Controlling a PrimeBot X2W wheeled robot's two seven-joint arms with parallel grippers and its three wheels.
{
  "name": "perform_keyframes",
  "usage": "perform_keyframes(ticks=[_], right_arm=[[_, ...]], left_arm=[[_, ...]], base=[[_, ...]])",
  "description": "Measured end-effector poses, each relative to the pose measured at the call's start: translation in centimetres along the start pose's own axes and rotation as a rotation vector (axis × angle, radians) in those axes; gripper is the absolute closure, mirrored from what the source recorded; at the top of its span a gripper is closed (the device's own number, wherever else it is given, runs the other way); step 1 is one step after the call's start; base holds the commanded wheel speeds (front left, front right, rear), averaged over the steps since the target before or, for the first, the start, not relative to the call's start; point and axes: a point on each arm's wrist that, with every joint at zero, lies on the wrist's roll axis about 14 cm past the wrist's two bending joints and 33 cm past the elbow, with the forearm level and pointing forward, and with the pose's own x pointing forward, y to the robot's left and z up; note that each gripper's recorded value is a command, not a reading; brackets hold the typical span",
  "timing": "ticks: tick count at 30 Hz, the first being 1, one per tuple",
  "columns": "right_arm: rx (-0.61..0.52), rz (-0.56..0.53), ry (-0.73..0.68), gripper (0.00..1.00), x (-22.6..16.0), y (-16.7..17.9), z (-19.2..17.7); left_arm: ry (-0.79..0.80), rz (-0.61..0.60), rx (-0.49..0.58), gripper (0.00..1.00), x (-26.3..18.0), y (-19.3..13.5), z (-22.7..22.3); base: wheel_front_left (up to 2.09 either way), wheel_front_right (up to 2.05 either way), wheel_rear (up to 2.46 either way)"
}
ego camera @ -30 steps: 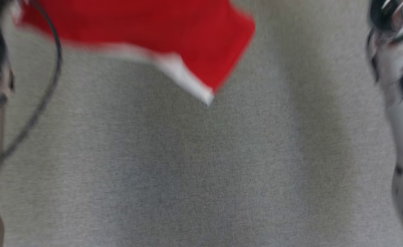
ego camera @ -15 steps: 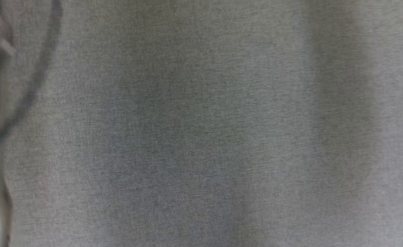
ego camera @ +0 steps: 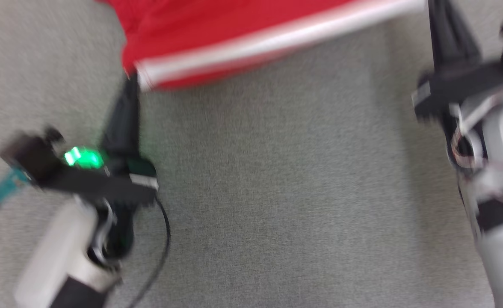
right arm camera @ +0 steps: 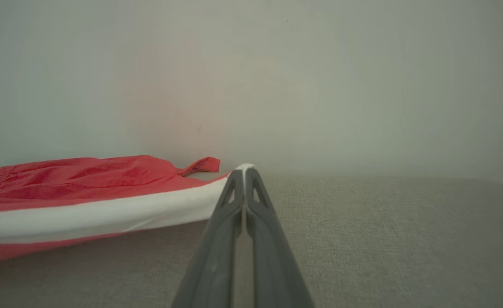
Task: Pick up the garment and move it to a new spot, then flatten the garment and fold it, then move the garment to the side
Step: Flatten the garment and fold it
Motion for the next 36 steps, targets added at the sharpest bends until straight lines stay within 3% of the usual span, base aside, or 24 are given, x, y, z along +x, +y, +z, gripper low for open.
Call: perform_keyframes(ticks=[6, 24, 29, 36], right_arm=[[0.004, -0.082, 0.197, 1.0, -8.2, -1.4, -1.9], [0.134, -0.13, 0.509, 1.0, -27.9, 3.7, -2.6], [0.101, -0.11, 0.447, 1.0, -26.8, 3.8, -0.6], [-0.034, -0.036, 0.368, 1.0, -20.1, 3.2, 2.0]], left_arm=[[0.134, 0.056, -0.079, 1.0, -5.6, -1.7, -3.0], [0.297, 0.123, -0.175, 1.0, -21.7, -7.4, -5.4], [0.193, 0.141, -0.169, 1.0, -21.5, -7.5, -2.9], [0.096, 0.082, -0.128, 1.0, -17.1, -8.5, 0.0]], base=[[0.0, 0.0, 0.0], [0.0, 0.0, 0.0], [0.0, 0.0, 0.0], [0.0, 0.0, 0.0]])
